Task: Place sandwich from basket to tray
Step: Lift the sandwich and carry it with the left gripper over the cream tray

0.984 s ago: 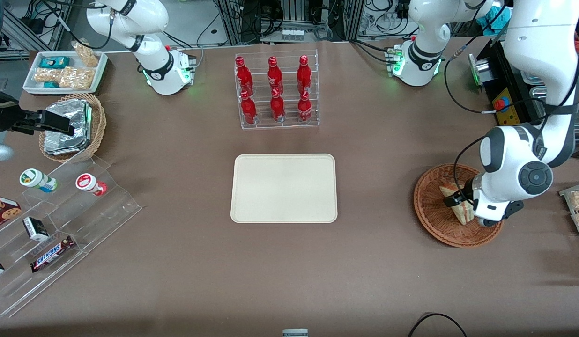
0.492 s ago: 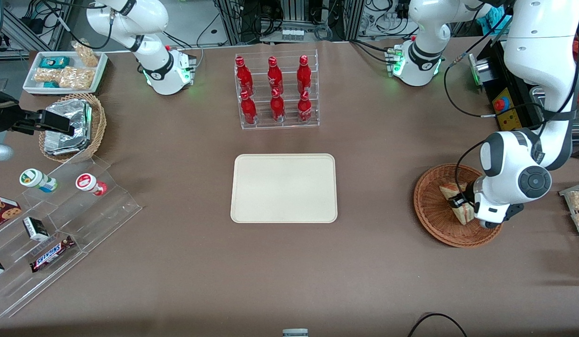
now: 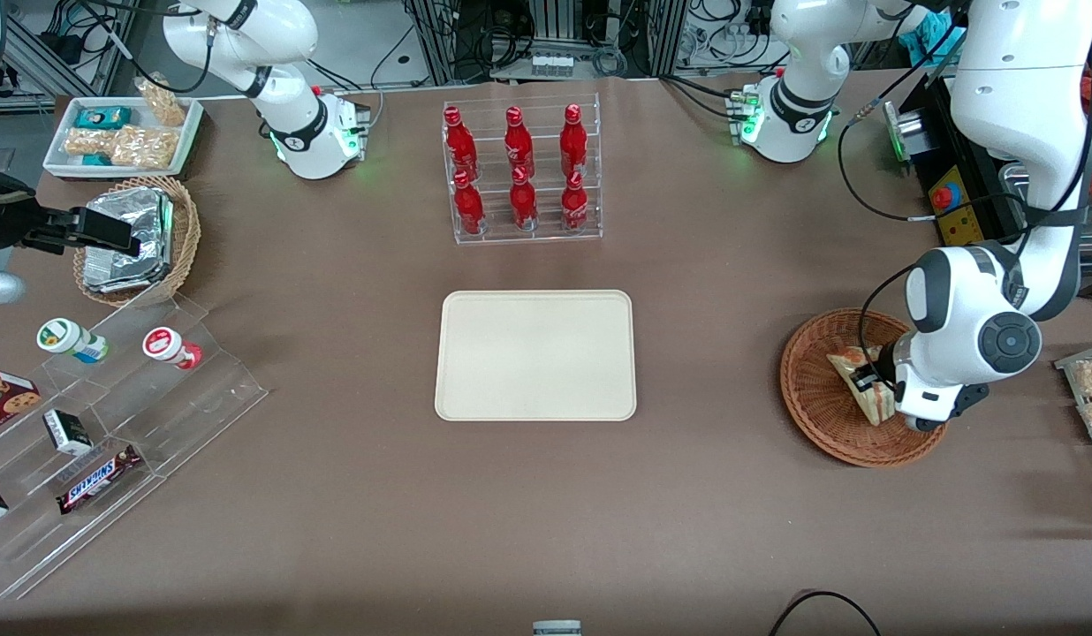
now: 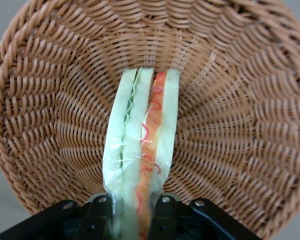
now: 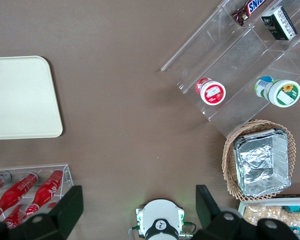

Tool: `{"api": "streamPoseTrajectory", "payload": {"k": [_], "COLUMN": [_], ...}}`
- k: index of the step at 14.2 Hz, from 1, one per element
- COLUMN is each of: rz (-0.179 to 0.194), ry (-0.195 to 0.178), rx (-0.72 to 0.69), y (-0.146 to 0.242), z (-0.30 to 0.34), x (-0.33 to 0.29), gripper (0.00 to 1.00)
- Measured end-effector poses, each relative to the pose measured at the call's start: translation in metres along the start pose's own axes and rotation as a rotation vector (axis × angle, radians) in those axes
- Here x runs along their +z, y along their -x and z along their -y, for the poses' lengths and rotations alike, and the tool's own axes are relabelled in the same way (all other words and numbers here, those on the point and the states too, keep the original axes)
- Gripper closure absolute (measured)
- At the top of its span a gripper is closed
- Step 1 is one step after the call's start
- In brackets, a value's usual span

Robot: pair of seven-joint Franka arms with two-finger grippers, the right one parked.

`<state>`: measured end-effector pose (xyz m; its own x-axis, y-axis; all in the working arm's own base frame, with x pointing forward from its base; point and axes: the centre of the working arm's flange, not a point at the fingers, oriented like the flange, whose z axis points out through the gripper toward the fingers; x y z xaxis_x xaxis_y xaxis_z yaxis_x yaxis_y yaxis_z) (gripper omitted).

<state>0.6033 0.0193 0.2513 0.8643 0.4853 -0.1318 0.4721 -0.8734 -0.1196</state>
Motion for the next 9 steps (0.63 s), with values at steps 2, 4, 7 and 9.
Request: {"api": "streamPoseTrajectory", "payload": {"k": [2,4,7,9], "rz": [-0.002,0.006,0.027,0.031], "ry": [-0.004,-0.029,-0.093,-0.125], "rx": [0.033,0.107,0.22,0.288], "y": [0.012,0.044,0.115,0.155], "z": [-0.012,-0.046,-0.121,-0.159], "x": [-0.023,-0.052,-0.082,-0.087], "gripper": [0.78,0.79,0.79,0.78]}}
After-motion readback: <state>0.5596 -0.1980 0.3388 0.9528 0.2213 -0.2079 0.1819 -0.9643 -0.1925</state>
